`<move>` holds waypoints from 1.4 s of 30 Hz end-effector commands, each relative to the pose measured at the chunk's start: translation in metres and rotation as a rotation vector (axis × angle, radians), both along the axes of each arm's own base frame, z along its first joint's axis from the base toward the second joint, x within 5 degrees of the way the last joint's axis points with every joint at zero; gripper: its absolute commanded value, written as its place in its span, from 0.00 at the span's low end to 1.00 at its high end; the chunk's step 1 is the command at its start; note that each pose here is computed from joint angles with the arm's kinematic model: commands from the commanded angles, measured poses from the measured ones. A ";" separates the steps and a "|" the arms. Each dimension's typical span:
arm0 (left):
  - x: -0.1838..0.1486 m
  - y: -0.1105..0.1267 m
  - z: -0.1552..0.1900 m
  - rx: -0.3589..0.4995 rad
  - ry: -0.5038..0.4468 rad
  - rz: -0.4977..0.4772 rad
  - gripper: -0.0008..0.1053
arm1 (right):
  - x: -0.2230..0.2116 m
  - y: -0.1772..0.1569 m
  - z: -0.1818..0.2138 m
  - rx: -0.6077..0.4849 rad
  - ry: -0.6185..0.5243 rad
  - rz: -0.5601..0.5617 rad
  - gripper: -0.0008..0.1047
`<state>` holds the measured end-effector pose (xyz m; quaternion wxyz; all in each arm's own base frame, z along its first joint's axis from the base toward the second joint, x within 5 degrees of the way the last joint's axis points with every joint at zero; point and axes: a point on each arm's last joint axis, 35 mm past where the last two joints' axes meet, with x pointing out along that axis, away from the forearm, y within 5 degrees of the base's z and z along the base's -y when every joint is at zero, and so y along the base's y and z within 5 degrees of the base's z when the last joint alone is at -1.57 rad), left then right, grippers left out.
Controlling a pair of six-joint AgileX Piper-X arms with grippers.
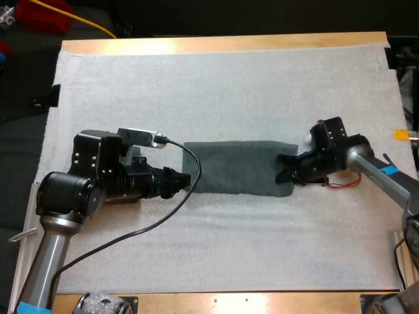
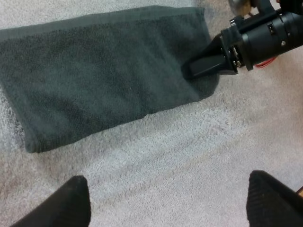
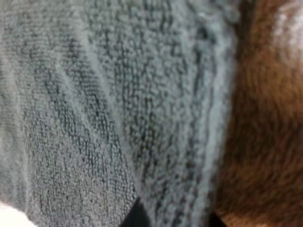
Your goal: Pick towel from pile, fold and stack
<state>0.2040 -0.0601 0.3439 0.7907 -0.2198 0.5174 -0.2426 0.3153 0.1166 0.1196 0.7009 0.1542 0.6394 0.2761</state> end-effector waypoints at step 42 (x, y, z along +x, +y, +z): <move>0.000 0.002 0.001 0.084 -0.020 0.049 0.63 | -0.027 0.037 0.105 -0.397 -0.175 0.222 0.03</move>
